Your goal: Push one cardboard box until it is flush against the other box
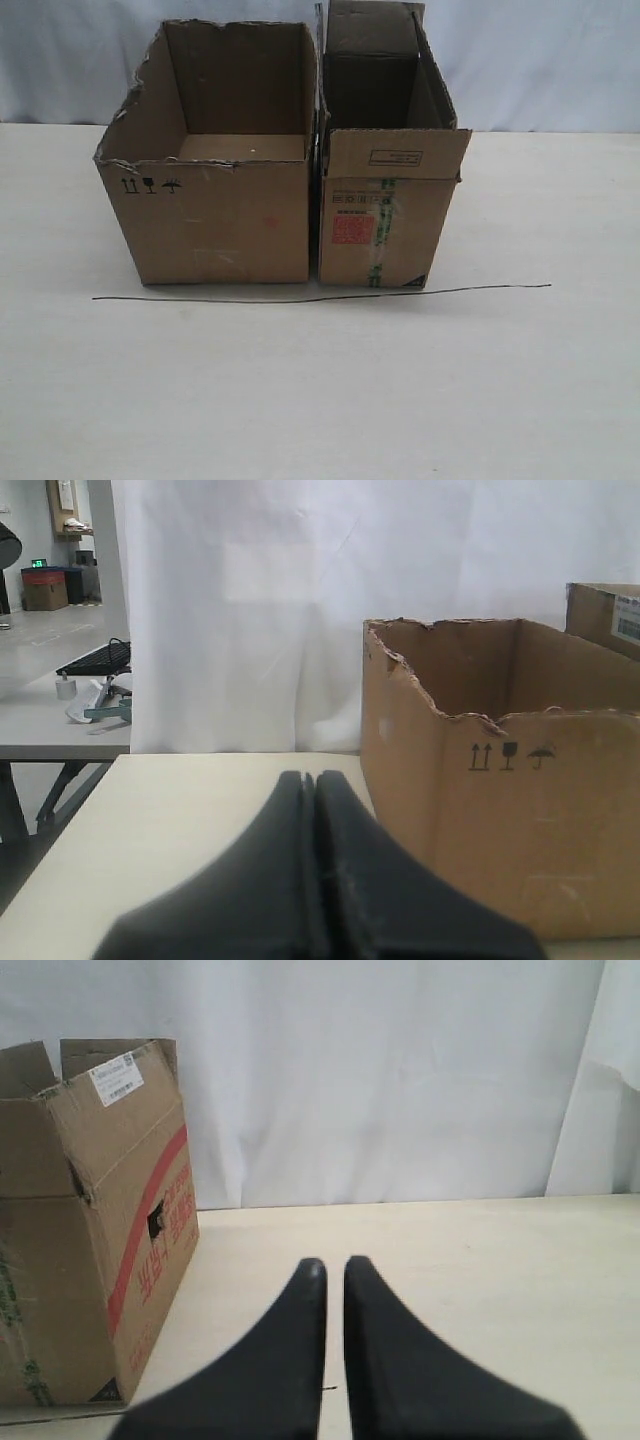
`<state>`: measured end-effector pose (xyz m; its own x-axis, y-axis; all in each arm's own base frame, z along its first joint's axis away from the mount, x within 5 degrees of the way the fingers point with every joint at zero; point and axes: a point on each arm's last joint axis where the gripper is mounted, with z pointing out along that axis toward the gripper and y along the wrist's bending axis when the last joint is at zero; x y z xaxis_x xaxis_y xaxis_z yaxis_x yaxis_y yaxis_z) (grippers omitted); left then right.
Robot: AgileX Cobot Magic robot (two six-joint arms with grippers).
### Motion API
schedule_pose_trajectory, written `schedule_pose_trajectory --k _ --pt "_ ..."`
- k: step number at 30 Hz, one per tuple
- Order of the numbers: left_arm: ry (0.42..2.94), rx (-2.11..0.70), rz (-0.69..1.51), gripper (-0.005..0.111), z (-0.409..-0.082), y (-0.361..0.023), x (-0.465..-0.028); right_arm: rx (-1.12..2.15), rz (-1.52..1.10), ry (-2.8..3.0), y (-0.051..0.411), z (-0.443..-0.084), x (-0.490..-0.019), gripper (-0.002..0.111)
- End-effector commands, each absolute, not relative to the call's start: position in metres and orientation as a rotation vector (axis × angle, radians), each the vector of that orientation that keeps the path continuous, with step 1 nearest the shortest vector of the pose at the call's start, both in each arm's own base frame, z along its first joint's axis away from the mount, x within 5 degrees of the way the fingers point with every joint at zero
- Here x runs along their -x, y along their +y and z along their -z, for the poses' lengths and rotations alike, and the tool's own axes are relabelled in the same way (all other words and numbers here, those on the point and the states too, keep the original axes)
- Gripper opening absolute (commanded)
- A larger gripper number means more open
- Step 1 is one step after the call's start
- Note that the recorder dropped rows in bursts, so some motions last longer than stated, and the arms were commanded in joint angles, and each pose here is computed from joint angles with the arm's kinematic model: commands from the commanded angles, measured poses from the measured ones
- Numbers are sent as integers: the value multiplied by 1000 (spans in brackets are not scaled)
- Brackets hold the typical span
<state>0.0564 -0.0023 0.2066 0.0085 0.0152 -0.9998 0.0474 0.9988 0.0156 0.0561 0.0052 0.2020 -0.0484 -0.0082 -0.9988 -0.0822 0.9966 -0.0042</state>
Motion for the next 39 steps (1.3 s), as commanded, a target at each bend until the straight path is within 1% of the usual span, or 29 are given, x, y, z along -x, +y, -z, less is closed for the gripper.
schedule_pose_trajectory --k 1,21,39 --pt "1553 -46 26 0 -207 -2 -56 60 -62 1623 5 -200 -56 5" --pt "1553 -46 26 0 -207 -2 -56 82 -1 1654 2 -198 -56 5" --pt "1550 -46 26 0 -207 -2 -56 80 -3 1645 3 -198 -56 5"
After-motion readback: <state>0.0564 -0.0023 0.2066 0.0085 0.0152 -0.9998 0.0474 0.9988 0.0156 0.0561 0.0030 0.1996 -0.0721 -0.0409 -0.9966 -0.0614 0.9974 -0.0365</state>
